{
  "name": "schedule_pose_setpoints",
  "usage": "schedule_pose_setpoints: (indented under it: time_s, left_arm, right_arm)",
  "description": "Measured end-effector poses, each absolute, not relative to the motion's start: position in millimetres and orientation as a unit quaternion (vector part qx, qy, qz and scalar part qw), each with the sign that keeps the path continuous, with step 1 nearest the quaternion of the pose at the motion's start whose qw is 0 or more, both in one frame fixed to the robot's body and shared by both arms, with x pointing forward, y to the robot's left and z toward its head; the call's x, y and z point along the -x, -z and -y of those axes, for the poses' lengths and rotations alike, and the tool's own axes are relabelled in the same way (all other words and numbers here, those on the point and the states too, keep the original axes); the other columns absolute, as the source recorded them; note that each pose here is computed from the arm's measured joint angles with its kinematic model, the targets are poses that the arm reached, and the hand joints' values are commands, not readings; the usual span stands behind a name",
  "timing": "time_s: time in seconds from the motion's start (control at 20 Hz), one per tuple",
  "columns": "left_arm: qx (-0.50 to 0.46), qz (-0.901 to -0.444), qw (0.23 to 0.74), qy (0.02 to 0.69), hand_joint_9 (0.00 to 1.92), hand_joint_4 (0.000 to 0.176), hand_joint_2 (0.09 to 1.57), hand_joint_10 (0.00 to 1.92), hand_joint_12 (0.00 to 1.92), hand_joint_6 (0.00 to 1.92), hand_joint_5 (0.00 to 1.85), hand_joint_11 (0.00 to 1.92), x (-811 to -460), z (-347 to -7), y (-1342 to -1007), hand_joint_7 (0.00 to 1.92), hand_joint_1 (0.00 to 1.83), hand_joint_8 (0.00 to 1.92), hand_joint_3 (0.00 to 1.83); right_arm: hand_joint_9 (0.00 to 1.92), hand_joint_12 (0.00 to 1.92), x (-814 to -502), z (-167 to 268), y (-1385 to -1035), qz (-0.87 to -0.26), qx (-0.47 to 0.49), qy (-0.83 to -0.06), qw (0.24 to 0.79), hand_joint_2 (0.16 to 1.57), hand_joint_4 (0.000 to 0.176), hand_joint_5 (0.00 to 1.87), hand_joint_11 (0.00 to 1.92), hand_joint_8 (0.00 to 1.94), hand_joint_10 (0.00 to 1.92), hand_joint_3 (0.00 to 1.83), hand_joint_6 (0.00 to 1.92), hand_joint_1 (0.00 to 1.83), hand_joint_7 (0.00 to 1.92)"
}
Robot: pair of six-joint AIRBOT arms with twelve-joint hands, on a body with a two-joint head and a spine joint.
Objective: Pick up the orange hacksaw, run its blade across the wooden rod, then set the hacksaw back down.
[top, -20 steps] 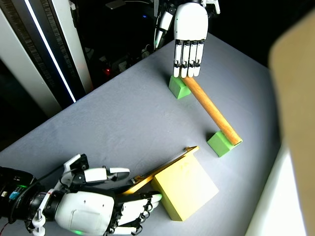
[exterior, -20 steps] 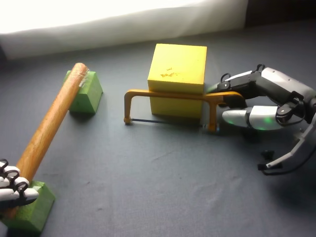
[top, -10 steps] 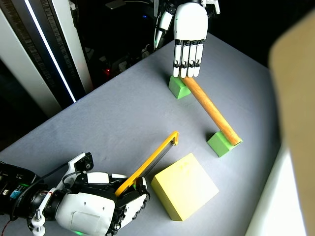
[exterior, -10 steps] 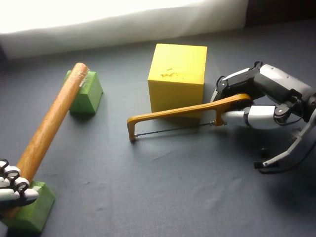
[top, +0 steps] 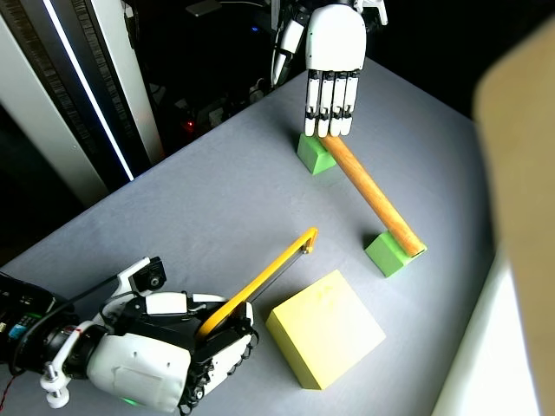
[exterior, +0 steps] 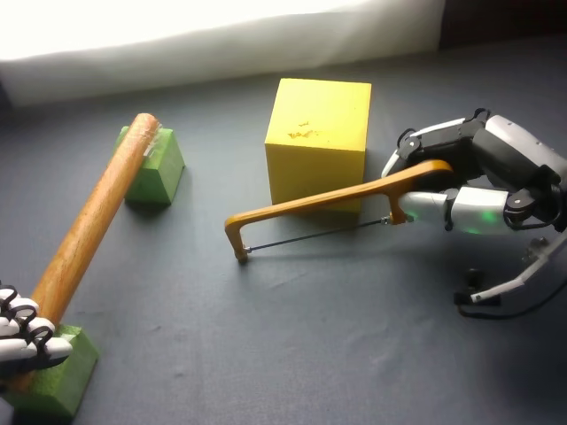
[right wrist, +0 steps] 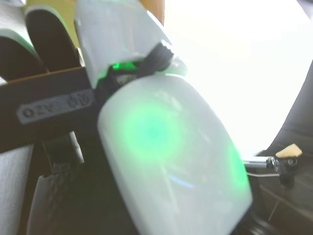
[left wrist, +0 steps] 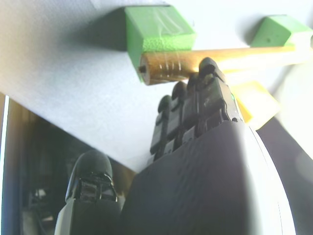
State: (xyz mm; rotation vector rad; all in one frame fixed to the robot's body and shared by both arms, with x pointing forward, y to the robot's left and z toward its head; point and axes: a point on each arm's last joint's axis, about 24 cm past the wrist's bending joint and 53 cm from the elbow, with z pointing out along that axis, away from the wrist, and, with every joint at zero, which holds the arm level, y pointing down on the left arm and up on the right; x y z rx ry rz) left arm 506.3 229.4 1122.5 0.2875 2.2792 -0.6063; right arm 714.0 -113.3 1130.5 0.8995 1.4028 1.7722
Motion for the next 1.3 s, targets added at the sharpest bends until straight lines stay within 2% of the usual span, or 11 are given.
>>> schedule_pose_setpoints:
  time_s: [0.15,0.25,0.55,0.7,0.85,1.0,1.15,1.3]
  left_arm:
    - [-0.113,-0.890,0.374,0.237,0.00,0.000,1.29,0.00,0.00,0.00,0.02,0.00,-506.3,-229.3,-1122.6,0.03,0.00,0.00,0.00]
    - [-0.113,-0.890,0.374,0.238,0.01,0.000,1.29,0.00,0.00,0.00,0.02,0.00,-506.2,-229.1,-1122.7,0.03,0.00,0.00,0.00]
    - [-0.112,-0.889,0.374,0.238,0.01,0.000,1.28,0.00,0.00,0.01,0.03,0.00,-506.5,-228.8,-1123.2,0.04,0.01,0.01,0.00]
    - [-0.113,-0.889,0.375,0.239,0.01,0.000,1.29,0.00,0.00,0.00,0.03,0.01,-506.6,-228.6,-1123.4,0.04,0.00,0.00,0.00]
    - [-0.113,-0.889,0.375,0.239,0.03,0.000,1.29,0.01,0.01,0.00,0.03,0.03,-506.5,-228.5,-1123.5,0.05,0.00,0.00,0.00]
    - [-0.113,-0.889,0.375,0.239,0.03,0.000,1.29,0.01,0.01,0.00,0.03,0.02,-506.5,-228.5,-1123.5,0.05,0.00,0.01,0.00]
    - [-0.113,-0.889,0.375,0.238,0.03,0.000,1.29,0.00,0.01,0.00,0.03,0.01,-506.6,-228.8,-1123.3,0.05,0.00,0.01,0.00]
    - [-0.113,-0.889,0.375,0.239,0.03,0.000,1.29,0.00,0.02,0.00,0.03,0.02,-506.5,-228.4,-1123.5,0.05,0.00,0.00,0.00]
  right_arm:
    - [1.00,1.33,-703.2,115.7,-1146.8,-0.486,-0.368,-0.716,0.341,1.14,0.000,0.91,0.93,1.17,1.00,0.00,0.96,1.23,0.98]
    - [1.02,1.33,-700.3,121.5,-1151.3,-0.464,-0.376,-0.724,0.344,1.12,0.000,0.95,0.95,1.16,1.01,0.00,0.89,1.25,1.00]
    - [1.05,1.34,-688.9,138.3,-1156.2,-0.397,-0.411,-0.743,0.349,1.12,0.000,0.94,0.94,1.12,0.97,0.00,0.89,1.25,1.03]
    - [1.00,1.38,-682.9,128.5,-1156.4,-0.390,-0.413,-0.749,0.340,1.13,0.000,0.92,0.92,1.19,1.02,0.00,0.93,1.24,0.98]
    - [1.03,1.32,-683.0,125.2,-1164.0,-0.376,-0.413,-0.757,0.340,1.12,0.000,0.95,0.94,1.11,0.98,0.00,0.88,1.25,1.03]
    - [1.03,1.33,-681.0,119.4,-1174.6,-0.367,-0.409,-0.764,0.339,1.13,0.000,0.91,0.95,1.16,1.00,0.00,0.95,1.24,1.00]
    - [1.02,1.32,-679.6,113.1,-1180.0,-0.364,-0.406,-0.768,0.337,1.13,0.000,0.92,0.96,1.18,1.03,0.00,0.92,1.24,0.99]
    - [1.06,1.29,-680.6,103.3,-1184.6,-0.363,-0.406,-0.770,0.332,1.12,0.000,0.93,0.98,1.12,0.98,0.00,0.91,1.25,1.03]
